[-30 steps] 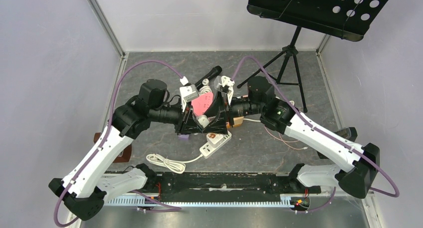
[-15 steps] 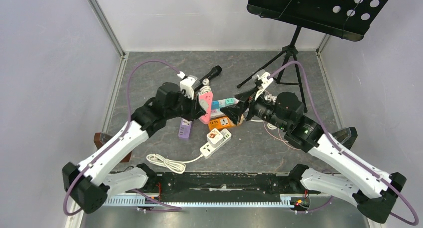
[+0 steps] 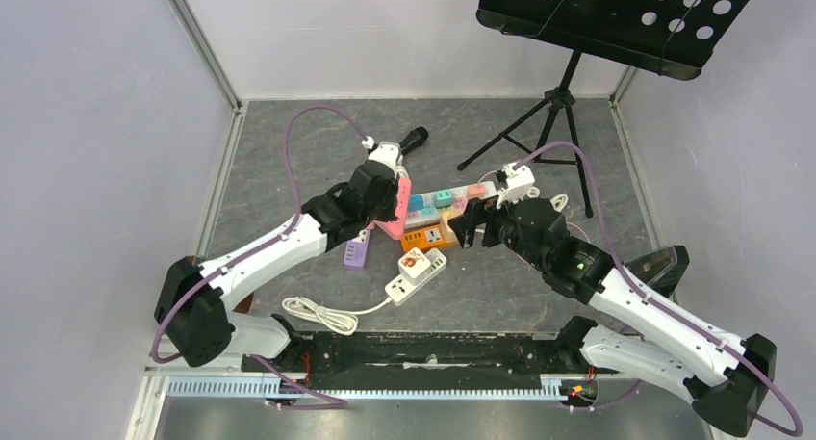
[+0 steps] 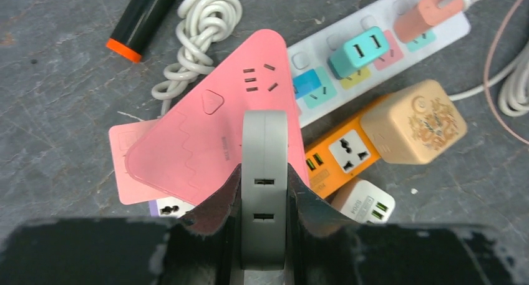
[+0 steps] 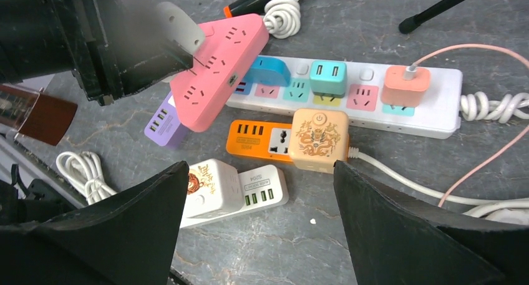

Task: Insert the plug
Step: Insert the plug into the socket.

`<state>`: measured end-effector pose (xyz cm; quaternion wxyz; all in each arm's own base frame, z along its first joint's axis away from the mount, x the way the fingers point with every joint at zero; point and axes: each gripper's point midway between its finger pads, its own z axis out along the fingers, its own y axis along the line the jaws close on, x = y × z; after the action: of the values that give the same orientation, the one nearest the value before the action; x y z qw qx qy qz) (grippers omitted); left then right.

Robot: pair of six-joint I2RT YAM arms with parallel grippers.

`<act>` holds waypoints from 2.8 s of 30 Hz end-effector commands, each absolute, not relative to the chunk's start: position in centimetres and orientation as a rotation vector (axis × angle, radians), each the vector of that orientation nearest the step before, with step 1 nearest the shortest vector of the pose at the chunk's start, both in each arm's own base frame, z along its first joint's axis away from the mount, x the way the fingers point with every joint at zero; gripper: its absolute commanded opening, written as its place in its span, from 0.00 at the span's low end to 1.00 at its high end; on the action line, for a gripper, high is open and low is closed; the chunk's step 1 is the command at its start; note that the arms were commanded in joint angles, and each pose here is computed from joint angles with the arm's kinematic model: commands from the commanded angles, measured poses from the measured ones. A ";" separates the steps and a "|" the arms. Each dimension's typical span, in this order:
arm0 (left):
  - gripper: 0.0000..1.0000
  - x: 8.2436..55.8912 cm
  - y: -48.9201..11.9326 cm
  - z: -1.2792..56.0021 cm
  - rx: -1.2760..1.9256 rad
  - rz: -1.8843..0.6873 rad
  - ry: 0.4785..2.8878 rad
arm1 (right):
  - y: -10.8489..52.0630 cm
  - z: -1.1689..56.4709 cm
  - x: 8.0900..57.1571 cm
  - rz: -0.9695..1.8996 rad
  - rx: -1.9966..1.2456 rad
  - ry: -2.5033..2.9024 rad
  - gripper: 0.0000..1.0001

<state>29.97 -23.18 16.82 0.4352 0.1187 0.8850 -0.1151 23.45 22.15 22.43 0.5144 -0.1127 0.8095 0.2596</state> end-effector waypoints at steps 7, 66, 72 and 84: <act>0.02 32.7 -24.0 19.1 0.193 -0.212 2.122 | 20.8 22.9 24.4 0.561 -0.197 1.916 0.87; 0.02 30.9 -24.0 12.5 0.254 0.254 2.200 | 21.9 17.5 25.8 0.630 -0.143 2.092 0.68; 0.02 30.6 -24.0 10.7 0.274 0.254 2.225 | 22.5 17.0 26.3 0.680 -0.135 2.107 0.66; 0.02 30.8 -24.3 10.6 0.284 0.169 2.311 | 24.3 17.9 29.2 0.738 -0.203 2.107 0.66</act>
<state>32.17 -24.26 14.19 0.4628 0.0884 0.8786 0.0776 27.03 22.66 13.84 0.3927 -0.0647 0.8792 0.2618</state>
